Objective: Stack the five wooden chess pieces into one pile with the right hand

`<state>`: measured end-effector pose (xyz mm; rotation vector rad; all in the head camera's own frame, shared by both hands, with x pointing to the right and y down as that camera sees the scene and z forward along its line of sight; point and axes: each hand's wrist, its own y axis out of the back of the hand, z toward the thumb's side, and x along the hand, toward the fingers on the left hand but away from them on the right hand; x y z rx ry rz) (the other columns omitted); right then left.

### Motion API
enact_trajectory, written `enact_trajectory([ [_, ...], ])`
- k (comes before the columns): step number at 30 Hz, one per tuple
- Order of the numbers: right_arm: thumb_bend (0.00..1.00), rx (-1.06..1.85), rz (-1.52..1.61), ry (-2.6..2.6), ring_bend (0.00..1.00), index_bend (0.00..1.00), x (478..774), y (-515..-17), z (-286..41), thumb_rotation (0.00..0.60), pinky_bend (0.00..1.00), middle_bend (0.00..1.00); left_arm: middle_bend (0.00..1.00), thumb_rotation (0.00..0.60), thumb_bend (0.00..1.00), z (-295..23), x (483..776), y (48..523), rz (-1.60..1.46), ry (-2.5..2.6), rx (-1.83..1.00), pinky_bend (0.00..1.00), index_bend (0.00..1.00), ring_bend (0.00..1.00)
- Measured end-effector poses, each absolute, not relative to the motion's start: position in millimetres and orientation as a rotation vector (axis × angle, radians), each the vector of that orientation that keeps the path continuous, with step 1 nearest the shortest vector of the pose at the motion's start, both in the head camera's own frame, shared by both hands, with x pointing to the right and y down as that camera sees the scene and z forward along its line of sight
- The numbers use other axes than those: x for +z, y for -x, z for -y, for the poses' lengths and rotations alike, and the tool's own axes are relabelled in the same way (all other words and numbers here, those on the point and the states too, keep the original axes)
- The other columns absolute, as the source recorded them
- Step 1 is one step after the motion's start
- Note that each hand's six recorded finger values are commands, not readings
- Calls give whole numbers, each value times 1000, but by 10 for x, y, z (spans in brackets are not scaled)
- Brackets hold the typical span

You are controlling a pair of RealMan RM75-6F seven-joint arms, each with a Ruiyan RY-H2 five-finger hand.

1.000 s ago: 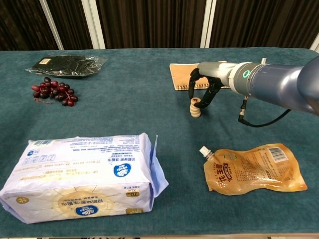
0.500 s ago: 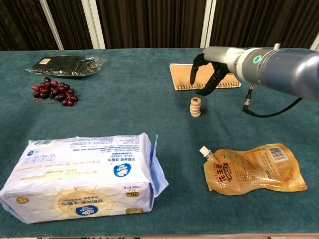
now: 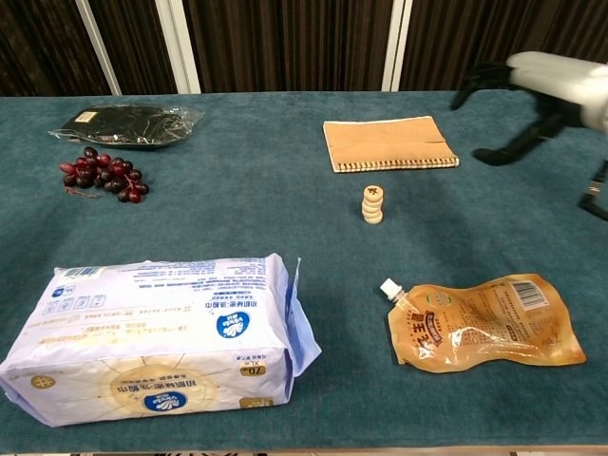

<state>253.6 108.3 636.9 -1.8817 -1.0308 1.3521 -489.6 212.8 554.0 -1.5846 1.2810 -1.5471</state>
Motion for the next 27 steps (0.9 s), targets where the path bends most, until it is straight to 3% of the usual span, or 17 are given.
enact_trajectory([
  [13,405,1383,1051,1641,0,201,5966,-3471,-2104,600,0,0,20,600,624,-2139,5541,4886,-1265,1585,-1551,0,160,0],
  [19,406,1394,1089,1566,0,201,5896,-3648,-2325,600,0,0,22,600,624,-2151,5549,4886,-1246,1592,-1561,0,160,0],
  [27,405,1385,1071,1543,0,201,5865,-3708,-2348,600,0,0,20,600,624,-2167,5568,4859,-1160,1616,-1569,0,159,0],
])
